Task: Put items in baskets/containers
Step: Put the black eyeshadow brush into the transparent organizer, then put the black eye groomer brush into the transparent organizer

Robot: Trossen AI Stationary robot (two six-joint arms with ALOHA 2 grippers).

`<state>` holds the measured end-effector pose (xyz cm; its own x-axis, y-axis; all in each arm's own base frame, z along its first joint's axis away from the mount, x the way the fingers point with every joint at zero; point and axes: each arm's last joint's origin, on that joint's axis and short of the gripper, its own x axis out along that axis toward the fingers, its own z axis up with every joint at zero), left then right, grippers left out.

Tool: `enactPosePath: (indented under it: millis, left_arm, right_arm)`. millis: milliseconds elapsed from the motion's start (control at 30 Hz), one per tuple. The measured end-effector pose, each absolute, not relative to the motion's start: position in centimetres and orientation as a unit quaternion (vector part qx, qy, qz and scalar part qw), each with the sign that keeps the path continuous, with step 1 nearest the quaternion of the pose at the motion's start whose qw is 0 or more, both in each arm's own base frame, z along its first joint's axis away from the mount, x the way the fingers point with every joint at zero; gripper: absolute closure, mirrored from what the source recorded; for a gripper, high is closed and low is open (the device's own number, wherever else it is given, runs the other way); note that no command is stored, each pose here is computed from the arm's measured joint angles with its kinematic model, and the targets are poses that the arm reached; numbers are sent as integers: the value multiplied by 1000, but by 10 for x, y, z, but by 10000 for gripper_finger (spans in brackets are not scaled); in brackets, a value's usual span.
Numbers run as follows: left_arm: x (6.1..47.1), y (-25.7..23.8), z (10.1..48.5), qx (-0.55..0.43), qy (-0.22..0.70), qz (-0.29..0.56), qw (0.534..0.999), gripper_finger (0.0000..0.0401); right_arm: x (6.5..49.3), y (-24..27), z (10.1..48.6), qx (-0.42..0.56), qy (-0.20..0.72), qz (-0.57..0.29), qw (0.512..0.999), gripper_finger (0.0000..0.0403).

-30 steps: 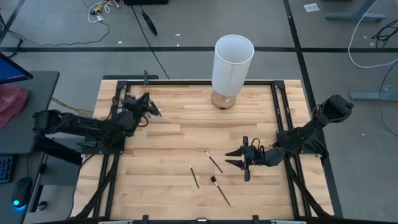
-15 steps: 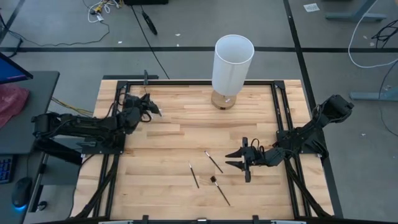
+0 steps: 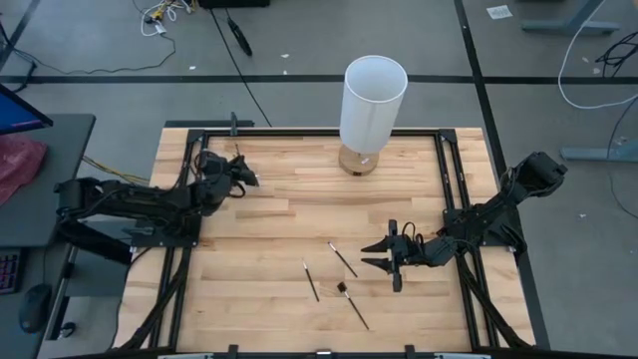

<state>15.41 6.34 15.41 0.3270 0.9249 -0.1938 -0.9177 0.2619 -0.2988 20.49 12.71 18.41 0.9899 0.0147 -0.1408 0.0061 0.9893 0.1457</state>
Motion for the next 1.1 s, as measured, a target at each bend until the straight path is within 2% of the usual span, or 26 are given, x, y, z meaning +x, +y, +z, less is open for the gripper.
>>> enactPosePath:
  millis: [400, 733, 1100]
  left_arm:
    - [159, 64, 137, -176, 35, 583, 792, 361]
    - [159, 65, 138, -171, 30, 593, 786, 357]
    - [158, 65, 140, -164, 25, 600, 782, 282]
  right_arm:
    - [205, 127, 183, 71, 74, 2, 995, 284]
    - [205, 127, 183, 71, 74, 2, 995, 284]
    - [205, 127, 183, 70, 75, 2, 995, 284]
